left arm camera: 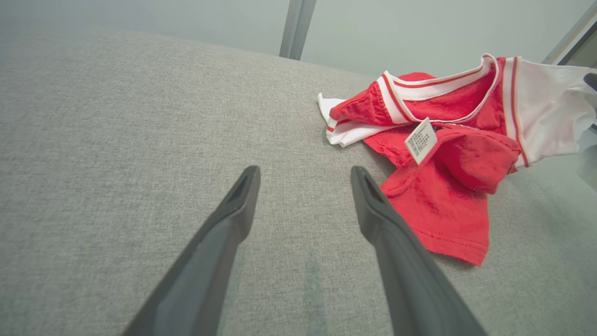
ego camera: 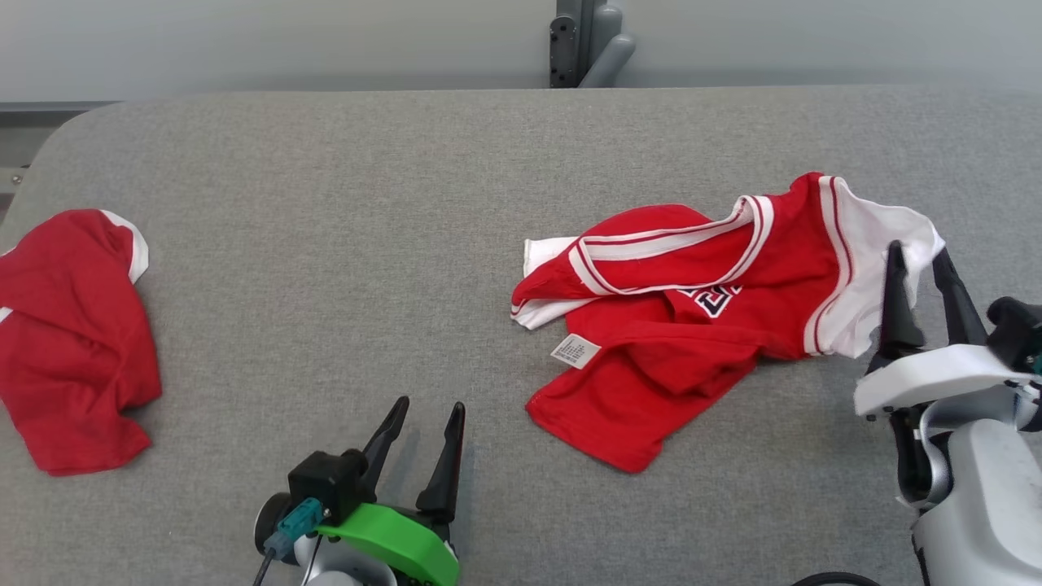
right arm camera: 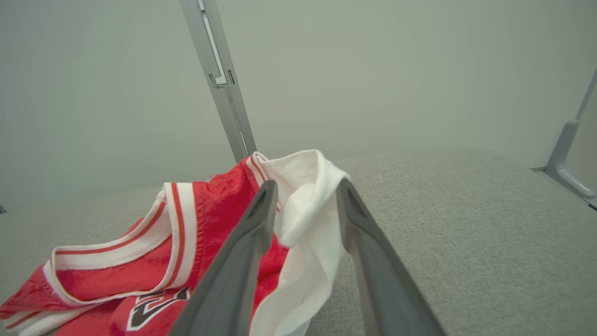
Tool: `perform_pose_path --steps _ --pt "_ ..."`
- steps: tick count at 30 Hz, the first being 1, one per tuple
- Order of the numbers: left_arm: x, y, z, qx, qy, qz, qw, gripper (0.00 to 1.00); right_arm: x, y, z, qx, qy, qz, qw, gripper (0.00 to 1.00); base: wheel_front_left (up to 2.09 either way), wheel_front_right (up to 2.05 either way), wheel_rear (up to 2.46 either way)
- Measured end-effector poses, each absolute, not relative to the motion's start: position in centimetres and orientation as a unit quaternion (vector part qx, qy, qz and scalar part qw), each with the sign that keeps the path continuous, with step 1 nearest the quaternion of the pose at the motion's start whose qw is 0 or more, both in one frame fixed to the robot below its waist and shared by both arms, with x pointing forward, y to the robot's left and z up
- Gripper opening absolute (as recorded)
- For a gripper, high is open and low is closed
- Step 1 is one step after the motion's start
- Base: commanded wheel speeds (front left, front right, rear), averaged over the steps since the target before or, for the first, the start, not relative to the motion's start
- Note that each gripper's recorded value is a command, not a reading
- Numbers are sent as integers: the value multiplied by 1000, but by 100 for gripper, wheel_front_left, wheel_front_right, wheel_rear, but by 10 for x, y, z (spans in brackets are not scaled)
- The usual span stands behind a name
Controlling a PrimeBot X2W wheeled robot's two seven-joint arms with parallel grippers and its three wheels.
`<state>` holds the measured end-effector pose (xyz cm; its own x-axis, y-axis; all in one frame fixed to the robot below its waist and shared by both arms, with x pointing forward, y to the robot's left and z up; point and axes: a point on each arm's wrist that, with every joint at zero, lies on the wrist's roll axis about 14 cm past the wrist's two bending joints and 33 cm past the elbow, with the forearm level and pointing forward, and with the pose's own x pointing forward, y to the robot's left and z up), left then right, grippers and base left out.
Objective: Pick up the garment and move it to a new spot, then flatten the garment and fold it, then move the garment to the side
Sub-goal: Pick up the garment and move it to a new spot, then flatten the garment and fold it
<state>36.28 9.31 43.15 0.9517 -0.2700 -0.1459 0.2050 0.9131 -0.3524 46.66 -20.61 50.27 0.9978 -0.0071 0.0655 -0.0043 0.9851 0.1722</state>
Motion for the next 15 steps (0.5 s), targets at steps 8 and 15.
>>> perform_pose_path --steps 8,15 --pt "382 65 450 -154 73 -176 970 100 441 -159 515 92 -49 68 992 100 0 0 0" --pt "412 40 451 -116 76 -221 965 100 425 -129 517 110 -51 109 987 100 0 0 0"
